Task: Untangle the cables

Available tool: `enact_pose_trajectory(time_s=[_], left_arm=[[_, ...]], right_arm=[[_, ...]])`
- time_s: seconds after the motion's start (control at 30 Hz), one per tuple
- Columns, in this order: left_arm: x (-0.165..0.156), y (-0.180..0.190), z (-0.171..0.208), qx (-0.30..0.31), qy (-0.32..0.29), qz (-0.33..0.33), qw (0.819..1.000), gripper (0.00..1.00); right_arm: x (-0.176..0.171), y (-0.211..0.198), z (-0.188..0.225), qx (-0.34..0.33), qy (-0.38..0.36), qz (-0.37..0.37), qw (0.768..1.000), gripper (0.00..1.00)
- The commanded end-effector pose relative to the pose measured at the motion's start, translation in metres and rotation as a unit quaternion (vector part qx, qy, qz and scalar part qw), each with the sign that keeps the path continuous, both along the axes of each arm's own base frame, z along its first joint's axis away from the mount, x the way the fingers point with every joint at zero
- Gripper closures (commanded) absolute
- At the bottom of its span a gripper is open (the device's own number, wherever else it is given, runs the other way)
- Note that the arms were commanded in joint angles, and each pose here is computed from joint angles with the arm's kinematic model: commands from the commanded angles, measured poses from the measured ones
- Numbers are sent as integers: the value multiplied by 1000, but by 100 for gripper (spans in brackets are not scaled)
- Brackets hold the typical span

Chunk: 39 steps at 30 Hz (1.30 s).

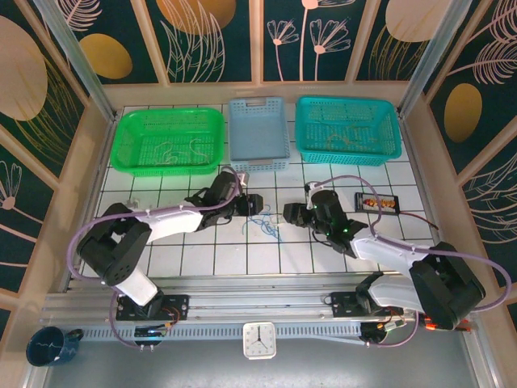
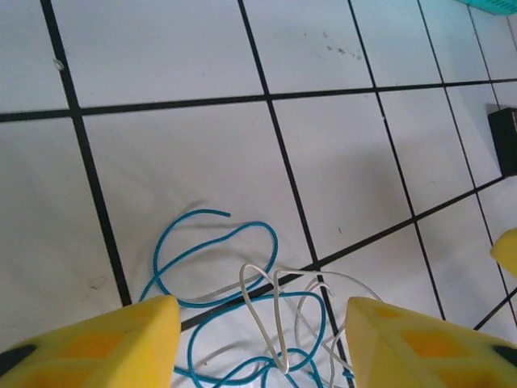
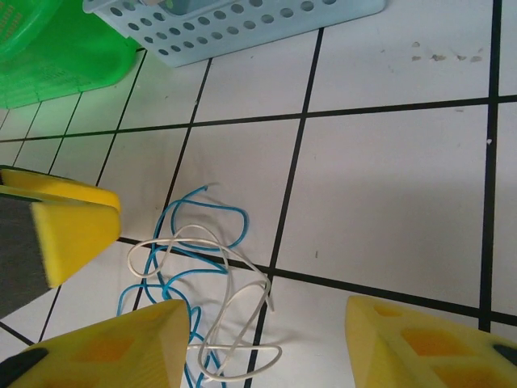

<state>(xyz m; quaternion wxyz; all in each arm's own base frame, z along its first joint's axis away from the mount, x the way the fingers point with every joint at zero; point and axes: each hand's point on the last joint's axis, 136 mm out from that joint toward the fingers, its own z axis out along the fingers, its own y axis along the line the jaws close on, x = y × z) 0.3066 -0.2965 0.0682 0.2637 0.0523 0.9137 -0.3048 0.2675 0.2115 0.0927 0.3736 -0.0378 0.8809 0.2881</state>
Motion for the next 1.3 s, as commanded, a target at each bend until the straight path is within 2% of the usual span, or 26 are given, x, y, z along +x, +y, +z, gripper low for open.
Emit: enact_pose_trajectory(time_s=[0.0, 0.2, 0.53, 0.8, 1.07, 1.27], left_arm=[[7, -6, 1, 0, -3, 5, 1000, 55], [6, -12, -7, 0, 6, -3, 1000, 60], [1, -22, -19, 2, 19, -13, 1000, 63], [2, -28, -19, -2, 20, -16, 1000, 77], [7, -35, 21, -24, -4, -22, 999, 100], [11, -49, 83, -74, -37, -42, 996, 100]], right_arm=[[5, -8, 7, 13, -15, -23, 1000, 46], [4, -11, 8, 15, -17, -27, 999, 46], [4, -11, 6, 18, -16, -27, 999, 46], [4, -11, 6, 18, -16, -28, 999, 46], [4, -10, 9, 21, -22, -22, 999, 46], [5, 0, 25, 39, -50, 5, 998, 43]])
